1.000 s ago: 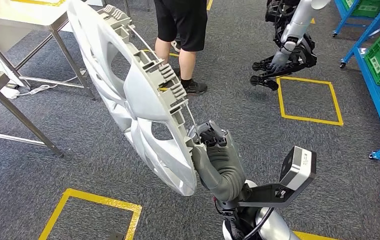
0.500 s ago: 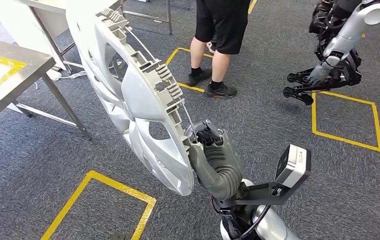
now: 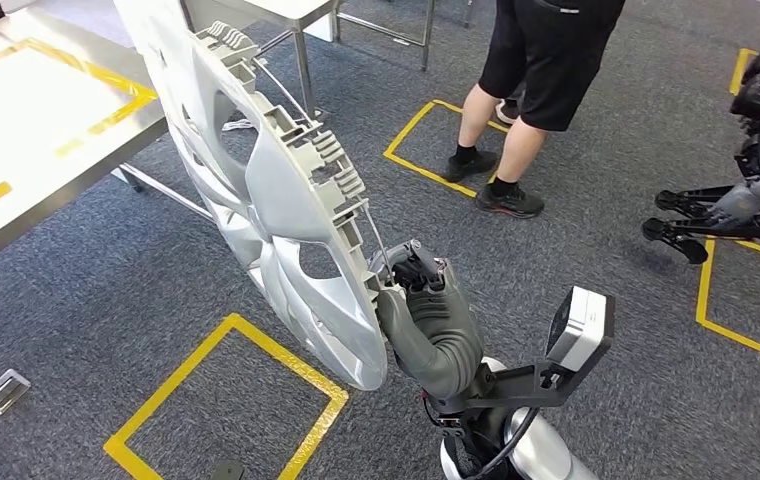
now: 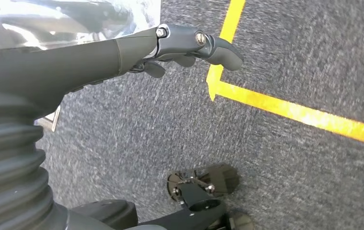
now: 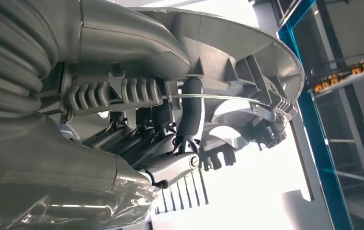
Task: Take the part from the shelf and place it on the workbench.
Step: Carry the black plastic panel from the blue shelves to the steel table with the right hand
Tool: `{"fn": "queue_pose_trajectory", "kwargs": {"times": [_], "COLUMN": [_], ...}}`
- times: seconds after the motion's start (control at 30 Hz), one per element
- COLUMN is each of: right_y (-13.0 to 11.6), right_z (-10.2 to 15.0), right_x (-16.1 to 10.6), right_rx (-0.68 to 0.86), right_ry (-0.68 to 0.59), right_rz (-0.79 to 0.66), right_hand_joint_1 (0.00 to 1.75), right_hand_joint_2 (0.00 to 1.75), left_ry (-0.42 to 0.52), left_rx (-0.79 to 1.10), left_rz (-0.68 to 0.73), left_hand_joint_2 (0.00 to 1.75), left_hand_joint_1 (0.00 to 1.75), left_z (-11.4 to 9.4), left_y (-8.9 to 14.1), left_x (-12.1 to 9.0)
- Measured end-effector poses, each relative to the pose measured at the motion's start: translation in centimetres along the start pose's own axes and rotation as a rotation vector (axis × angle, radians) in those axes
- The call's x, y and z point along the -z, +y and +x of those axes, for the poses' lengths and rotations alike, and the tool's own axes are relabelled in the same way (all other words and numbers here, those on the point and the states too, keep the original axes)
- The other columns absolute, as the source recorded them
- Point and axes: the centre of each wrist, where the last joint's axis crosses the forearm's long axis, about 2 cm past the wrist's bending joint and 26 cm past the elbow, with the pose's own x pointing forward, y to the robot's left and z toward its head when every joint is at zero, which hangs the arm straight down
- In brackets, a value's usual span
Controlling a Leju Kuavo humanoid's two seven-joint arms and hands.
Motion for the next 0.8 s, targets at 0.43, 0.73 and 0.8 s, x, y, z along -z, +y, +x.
{"fn": "queue_pose_trajectory", "kwargs": {"times": [0.43,0.73,0.8], "right_y": [0.10,0.15,0.16], "right_z": [-0.24,-0.24,-0.28], "right_x": [0.19,0.28,0.18], "right_rx": [0.014,0.016,0.017], "right_ry": [0.001,-0.002,0.000], "right_rz": [-0.003,-0.002,-0.003], "right_hand_joint_1": [1.75,1.75,1.75], "right_hand_joint_2": [1.75,1.75,1.75], "left_ry": [0.010,0.011,0.009], "left_rx": [0.002,0.002,0.002], "left_rz": [-0.003,0.001,0.001], "left_hand_joint_2": [1.75,1.75,1.75], "left_hand_joint_1": [0.00,0.00,0.00], "left_z": [-0.56,-0.79,-0.70], "left_y": [-0.07,-0.15,-0.17], "left_x": [-0.19,-0.30,-0.28]}}
